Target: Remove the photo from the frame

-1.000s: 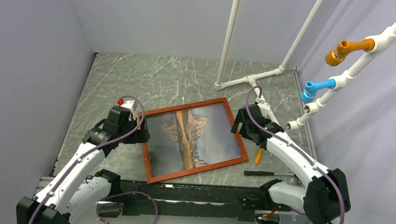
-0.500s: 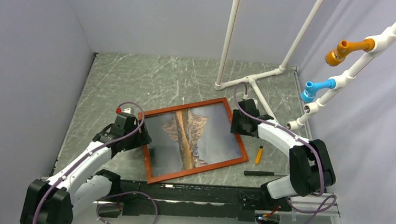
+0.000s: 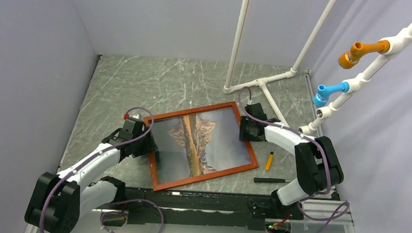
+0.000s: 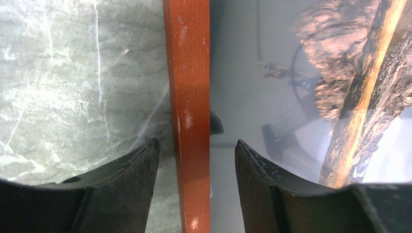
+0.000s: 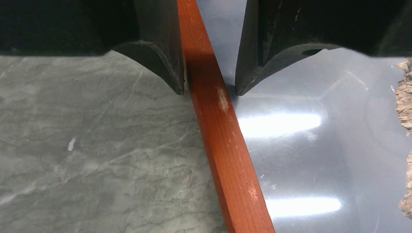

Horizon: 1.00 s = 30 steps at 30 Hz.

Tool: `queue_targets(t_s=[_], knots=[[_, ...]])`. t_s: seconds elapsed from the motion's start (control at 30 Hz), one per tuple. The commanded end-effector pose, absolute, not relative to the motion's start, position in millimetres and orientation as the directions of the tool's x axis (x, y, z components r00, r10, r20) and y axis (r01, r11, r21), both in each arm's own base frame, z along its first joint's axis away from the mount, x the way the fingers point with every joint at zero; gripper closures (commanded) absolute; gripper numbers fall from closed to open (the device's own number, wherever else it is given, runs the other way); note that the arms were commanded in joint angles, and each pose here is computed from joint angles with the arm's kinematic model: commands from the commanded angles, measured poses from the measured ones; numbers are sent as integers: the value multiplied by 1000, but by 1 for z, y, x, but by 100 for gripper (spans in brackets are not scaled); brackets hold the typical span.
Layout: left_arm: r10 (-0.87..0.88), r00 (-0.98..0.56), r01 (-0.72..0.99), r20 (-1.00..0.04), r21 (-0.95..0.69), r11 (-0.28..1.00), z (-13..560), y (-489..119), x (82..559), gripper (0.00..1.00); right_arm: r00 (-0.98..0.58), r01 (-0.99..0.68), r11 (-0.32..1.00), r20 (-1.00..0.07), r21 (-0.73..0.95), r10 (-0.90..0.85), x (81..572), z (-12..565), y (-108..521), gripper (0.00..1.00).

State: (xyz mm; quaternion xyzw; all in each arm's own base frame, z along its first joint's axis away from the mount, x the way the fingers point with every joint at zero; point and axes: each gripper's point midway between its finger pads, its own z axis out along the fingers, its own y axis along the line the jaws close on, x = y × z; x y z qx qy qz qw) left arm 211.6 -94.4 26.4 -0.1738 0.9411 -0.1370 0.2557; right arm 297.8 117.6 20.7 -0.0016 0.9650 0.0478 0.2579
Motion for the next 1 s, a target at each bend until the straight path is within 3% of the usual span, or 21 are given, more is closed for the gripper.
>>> queue_targets(t_s=[0.0,0.1,0.53,0.77,0.97], knots=[[-389,-811,-223,-436,-384,896,28,-103,219,41,-845,-65,992,-535,108,3,317,33,127,56],[-379,-817,-214,-433,-383,899,27,-104,218,45,-839,-86,990,-543,109,-13,319,35,129,61],[-351,-823,-170,-446,-395,903,42,-108,219,79,-801,-127,991,-594,50,-73,319,61,138,82],[-348,-802,-144,-486,-408,902,64,-107,221,84,-776,-128,992,-624,9,-94,319,87,139,95],[-339,-786,-114,-517,-417,901,87,-108,223,91,-762,-133,991,-640,8,-98,318,106,140,100]])
